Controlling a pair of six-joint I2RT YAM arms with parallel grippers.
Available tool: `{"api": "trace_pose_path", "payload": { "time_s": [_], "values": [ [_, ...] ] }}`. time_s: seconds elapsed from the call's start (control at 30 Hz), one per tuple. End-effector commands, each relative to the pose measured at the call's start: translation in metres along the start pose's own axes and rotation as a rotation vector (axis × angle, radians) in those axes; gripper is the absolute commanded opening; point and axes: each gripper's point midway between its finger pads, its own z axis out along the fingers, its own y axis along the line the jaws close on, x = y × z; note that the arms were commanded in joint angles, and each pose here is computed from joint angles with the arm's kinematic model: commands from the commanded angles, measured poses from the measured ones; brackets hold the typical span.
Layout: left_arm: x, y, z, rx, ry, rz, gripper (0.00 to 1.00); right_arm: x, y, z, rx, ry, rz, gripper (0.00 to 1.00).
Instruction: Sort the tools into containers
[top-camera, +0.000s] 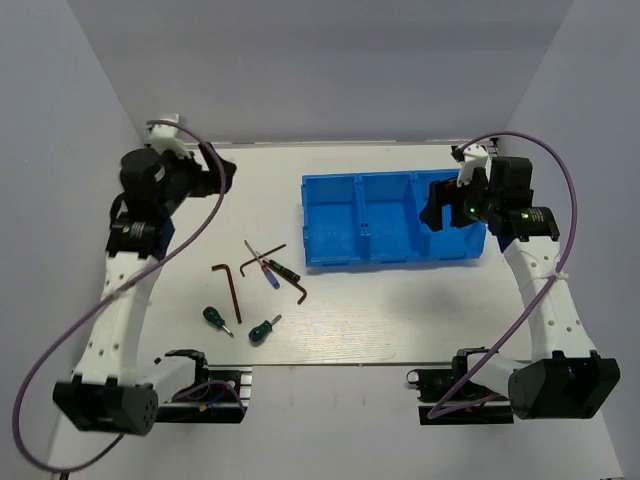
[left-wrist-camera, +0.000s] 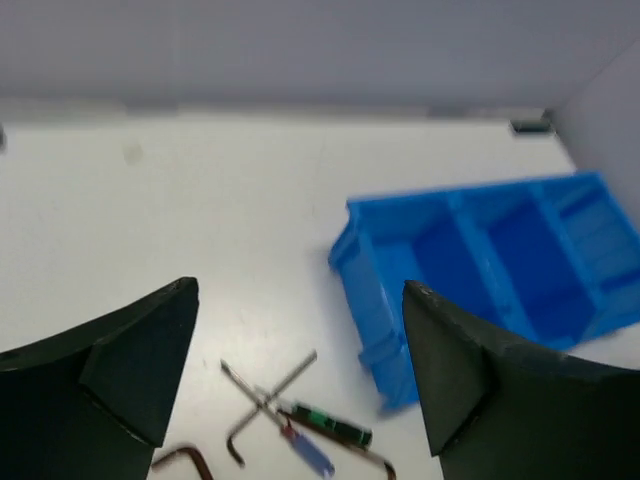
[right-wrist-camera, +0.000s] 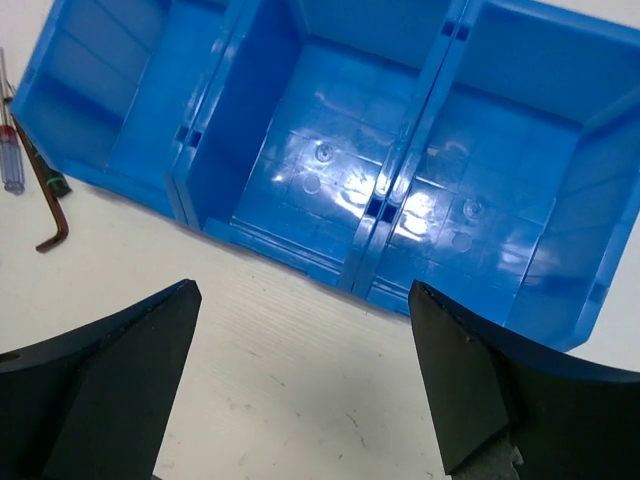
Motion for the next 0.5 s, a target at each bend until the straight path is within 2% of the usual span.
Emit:
{"api": "trace_pose_path", "payload": {
  "time_s": [0.0, 0.07, 0.1, 0.13, 0.17, 0.2, 0.23, 0.27, 0.3, 0.37, 0.43, 0.47],
  "values": [
    [0.078, 0.002, 0.011, 0.023, 0.272, -0.074, 0.79, 0.01, 0.003, 0.005, -0.033, 0.019, -0.029, 0.91],
    [0.103, 0.004, 0.014, 0.031, 0.348, -0.097, 0.65, 0.013, 0.009, 0.006, -0.08, 0.022, -0.054, 0.91],
    [0.116, 0.006, 0.018, 0.032, 0.392, -0.111, 0.55, 0.016, 0.011, 0.007, -0.113, 0.021, -0.119, 0.91],
    [0.125, 0.008, 0.019, 0.027, 0.414, -0.118, 0.38, 0.019, 0.014, 0.006, -0.132, 0.021, -0.146, 0.91],
    [0.134, 0.006, 0.017, 0.044, 0.438, -0.128, 0.33, 0.022, 0.019, 0.006, -0.168, 0.011, -0.203, 0.91],
    [0.143, 0.008, 0.019, 0.036, 0.462, -0.144, 0.28, 0.025, 0.027, 0.005, -0.223, 0.001, -0.237, 0.86],
    [0.15, 0.01, 0.021, 0.027, 0.488, -0.161, 0.23, 0.026, 0.032, 0.002, -0.25, -0.007, -0.264, 0.67],
    [0.158, 0.012, 0.022, 0.023, 0.507, -0.167, 0.12, 0.031, 0.036, 0.003, -0.272, 0.0, -0.265, 0.35],
    [0.165, 0.013, 0.021, 0.005, 0.534, -0.166, 0.09, 0.031, 0.042, 0.003, -0.3, -0.002, -0.267, 0.0],
    [0.178, 0.02, 0.024, -0.05, 0.574, -0.194, 0.0, 0.041, 0.047, 0.004, -0.329, 0.043, -0.233, 0.0],
    [0.19, 0.028, 0.027, -0.12, 0.613, -0.212, 0.0, 0.05, 0.05, 0.008, -0.344, 0.081, -0.225, 0.0],
    [0.19, 0.031, 0.028, -0.143, 0.608, -0.218, 0.02, 0.053, 0.049, 0.01, -0.338, 0.091, -0.229, 0.09]
  ]
}}
